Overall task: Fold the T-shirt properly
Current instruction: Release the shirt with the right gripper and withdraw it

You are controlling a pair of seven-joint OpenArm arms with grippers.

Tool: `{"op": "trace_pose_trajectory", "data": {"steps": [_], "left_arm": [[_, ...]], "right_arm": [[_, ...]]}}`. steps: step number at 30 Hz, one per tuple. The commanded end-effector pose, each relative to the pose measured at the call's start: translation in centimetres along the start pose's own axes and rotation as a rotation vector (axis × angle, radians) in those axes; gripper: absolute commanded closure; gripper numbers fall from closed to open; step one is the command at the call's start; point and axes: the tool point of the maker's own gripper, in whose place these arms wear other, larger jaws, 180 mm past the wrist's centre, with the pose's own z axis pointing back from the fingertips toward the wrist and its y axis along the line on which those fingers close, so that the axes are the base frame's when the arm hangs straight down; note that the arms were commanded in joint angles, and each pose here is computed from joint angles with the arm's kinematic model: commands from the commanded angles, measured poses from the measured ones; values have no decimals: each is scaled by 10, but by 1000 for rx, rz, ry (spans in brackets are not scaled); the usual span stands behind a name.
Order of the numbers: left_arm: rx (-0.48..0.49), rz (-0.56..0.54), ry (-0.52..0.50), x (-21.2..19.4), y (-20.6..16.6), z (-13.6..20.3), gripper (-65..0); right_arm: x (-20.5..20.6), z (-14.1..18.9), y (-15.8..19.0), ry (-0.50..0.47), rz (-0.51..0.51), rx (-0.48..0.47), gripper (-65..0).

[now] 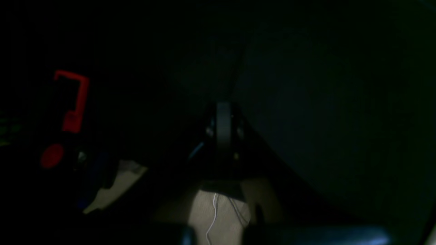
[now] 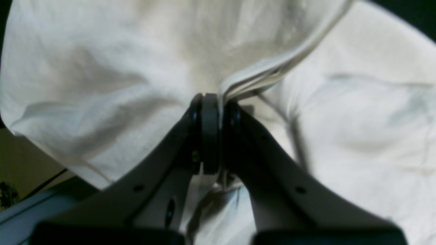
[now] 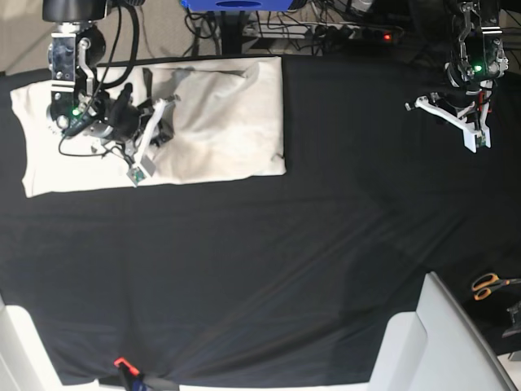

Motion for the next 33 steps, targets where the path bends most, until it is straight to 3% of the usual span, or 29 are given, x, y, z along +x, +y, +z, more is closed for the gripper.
{"op": "trace_pose_trajectory", "data": {"steps": [1,9,11,18,20,23,29,32,33], "left_arm": [[9,-13,-34,10,3,3,0],[12,-11,-27,8,5,1,0],[12,-11,-27,8,5,1,0],[12,-11,-27,8,5,1,0],[12,-11,-27,8,5,1,0],[12,-11,-27,8,5,1,0],[15,-11,-29,9,6,2,0],[16,-10,-29,9,7,2,0],[14,-12,-28,8,6,2,0]], "right_arm": [[12,4,-3,-38,8,-2,-6],[16,4,-4,-45,9,-8,-9],[19,5,-13,-51,-18,-45,-26],[50,50,-36,-156,-10,-219,-350],[49,67,-48,-136,-21,-289,-384],[56,86,-59,-149,-35,-357,-381],[29,144,-133,-161,-154,-538,-393],[-3,156,-171,-145,-235,-504,-458],[-19,160,-192,-140,-337,-521,-483]]}}
